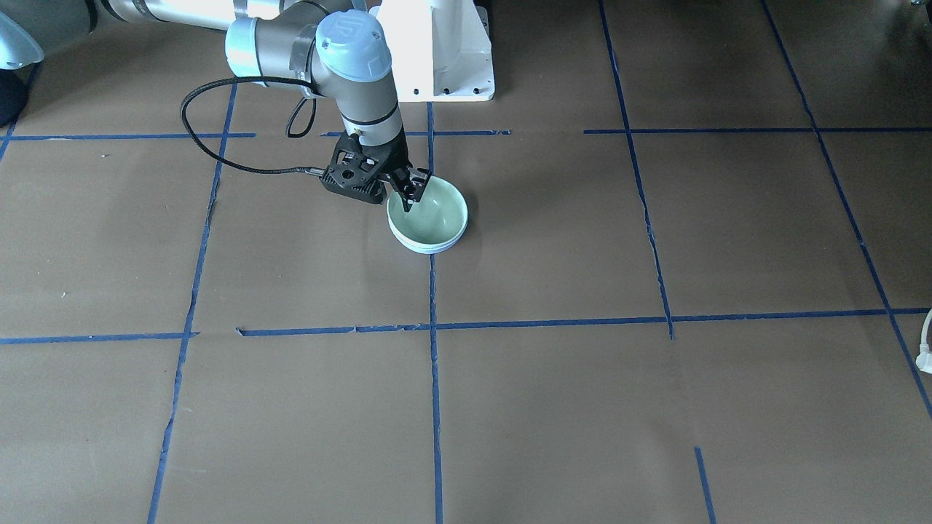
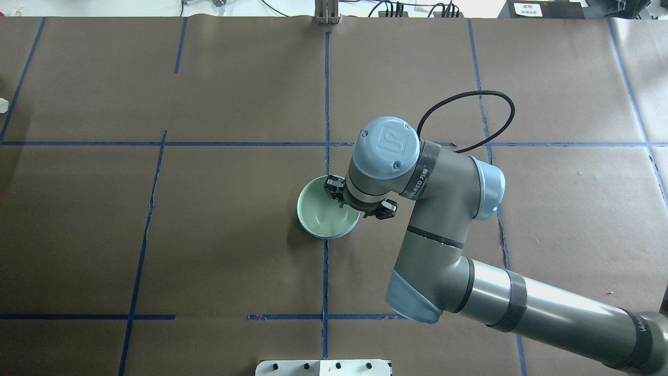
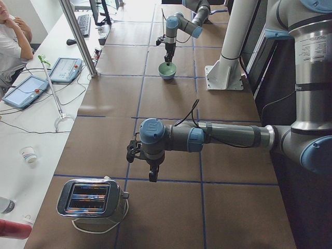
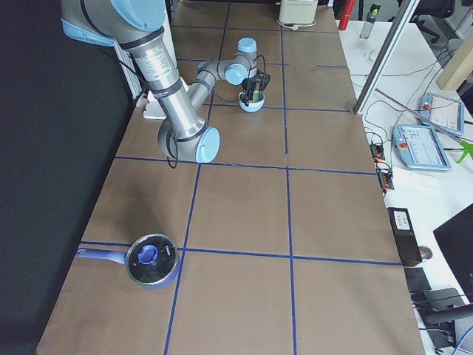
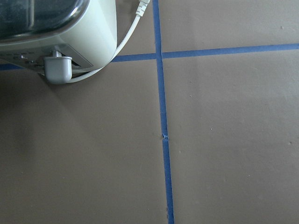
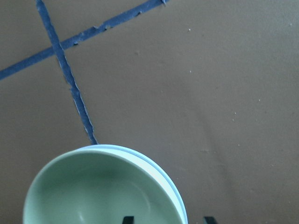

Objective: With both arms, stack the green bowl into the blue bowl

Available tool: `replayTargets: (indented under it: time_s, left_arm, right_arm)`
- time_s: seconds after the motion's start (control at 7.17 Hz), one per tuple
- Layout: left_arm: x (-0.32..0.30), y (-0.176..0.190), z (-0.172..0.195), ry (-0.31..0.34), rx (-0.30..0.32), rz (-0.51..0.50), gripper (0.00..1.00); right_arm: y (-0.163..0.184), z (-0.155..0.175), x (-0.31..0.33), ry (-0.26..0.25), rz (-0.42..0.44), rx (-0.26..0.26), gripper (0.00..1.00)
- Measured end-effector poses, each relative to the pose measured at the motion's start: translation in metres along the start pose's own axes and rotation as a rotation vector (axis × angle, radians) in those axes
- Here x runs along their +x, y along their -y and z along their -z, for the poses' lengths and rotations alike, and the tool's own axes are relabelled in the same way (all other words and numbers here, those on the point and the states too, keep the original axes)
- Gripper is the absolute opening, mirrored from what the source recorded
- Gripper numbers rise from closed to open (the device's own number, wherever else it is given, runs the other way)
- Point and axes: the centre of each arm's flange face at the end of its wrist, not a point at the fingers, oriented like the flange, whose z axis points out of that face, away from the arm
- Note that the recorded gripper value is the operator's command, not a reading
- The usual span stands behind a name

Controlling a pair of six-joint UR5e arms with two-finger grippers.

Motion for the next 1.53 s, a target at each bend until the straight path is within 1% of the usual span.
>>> replayTargets:
  time_s: [0.14,0.28,0.42,0.56,0.7,0.84,0.98,1.12,1.26,1.4,1.53]
  left_arm:
    - [0.0,0.001,0.0,0.0,0.0,0.0,1.0]
    - [0.0,0.001,-0.001,-0.001,-0.002,0.002,1.0]
    - [-0.001,0.002,-0.002,-0.001,-0.005,0.005,1.0]
    - [-0.004,0.002,-0.006,0.0,-0.012,0.007,1.0]
    - [-0.009,0.001,-0.01,0.001,-0.02,0.007,1.0]
    - [-0.012,0.0,-0.013,0.002,-0.026,0.009,1.0]
    - [-0.012,0.0,-0.014,0.001,-0.027,0.009,1.0]
    - [-0.012,-0.002,-0.014,-0.001,-0.028,0.009,1.0]
    - [-0.013,-0.005,-0.015,0.0,-0.033,0.015,1.0]
    - [-0.013,-0.008,-0.015,0.002,-0.037,0.02,1.0]
    - [-0.012,-0.008,-0.013,0.003,-0.036,0.02,1.0]
  right_arm:
    - [0.019,0.017,0.003,0.013,0.009,-0.014,1.0]
    - [0.054,0.036,0.012,0.008,0.038,-0.036,1.0]
    - [0.101,0.057,0.031,-0.021,0.098,-0.051,1.0]
    - [0.161,0.08,0.064,-0.056,0.178,-0.067,1.0]
    - [0.224,0.103,0.115,-0.083,0.261,-0.082,1.0]
    - [0.284,0.124,0.177,-0.112,0.348,-0.089,1.0]
    - [0.333,0.142,0.244,-0.143,0.433,-0.102,1.0]
    - [0.367,0.154,0.311,-0.165,0.506,-0.12,1.0]
    - [0.389,0.16,0.375,-0.178,0.565,-0.141,1.0]
    - [0.398,0.161,0.439,-0.186,0.61,-0.168,1.0]
    - [0.395,0.156,0.506,-0.191,0.639,-0.189,1.0]
